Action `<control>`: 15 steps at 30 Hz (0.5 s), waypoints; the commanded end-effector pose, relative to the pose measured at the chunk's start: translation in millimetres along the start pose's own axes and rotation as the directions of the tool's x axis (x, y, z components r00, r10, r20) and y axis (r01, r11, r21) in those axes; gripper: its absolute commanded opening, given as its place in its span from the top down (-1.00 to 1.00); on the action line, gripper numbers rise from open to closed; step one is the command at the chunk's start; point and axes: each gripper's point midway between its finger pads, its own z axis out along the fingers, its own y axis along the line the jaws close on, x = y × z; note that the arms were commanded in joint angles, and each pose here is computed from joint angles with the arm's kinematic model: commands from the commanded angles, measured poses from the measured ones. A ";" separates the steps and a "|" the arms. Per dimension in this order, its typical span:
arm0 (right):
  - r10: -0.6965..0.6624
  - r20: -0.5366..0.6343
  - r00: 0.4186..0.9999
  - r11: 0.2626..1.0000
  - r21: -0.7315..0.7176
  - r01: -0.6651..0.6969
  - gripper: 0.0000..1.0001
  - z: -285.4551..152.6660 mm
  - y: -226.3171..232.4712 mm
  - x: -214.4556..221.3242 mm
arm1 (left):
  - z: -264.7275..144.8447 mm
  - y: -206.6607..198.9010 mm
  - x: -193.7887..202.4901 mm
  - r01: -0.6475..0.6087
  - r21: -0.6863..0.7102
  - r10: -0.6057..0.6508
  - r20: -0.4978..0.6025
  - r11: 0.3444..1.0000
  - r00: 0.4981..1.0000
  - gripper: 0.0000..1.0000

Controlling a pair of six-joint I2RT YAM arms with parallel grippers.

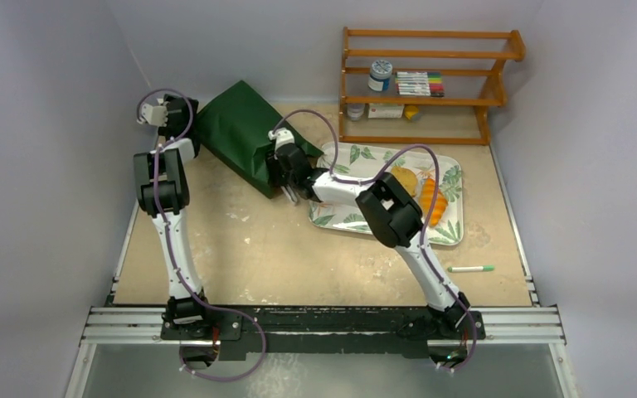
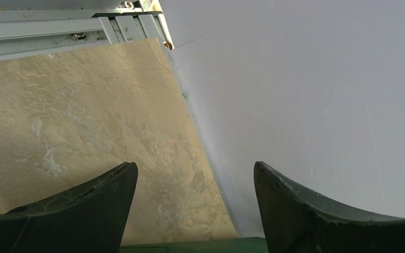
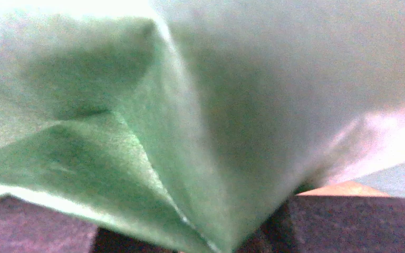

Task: Take the fake bread out of the paper bag
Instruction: Take out the fake bread from the paper bag.

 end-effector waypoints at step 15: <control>0.069 -0.151 0.986 0.996 -0.048 -0.077 0.79 -132.0 43.1 15.2 | -29.8 -18.9 -9.3 -0.011 -0.051 0.014 0.043 0.999 0.999 -0.60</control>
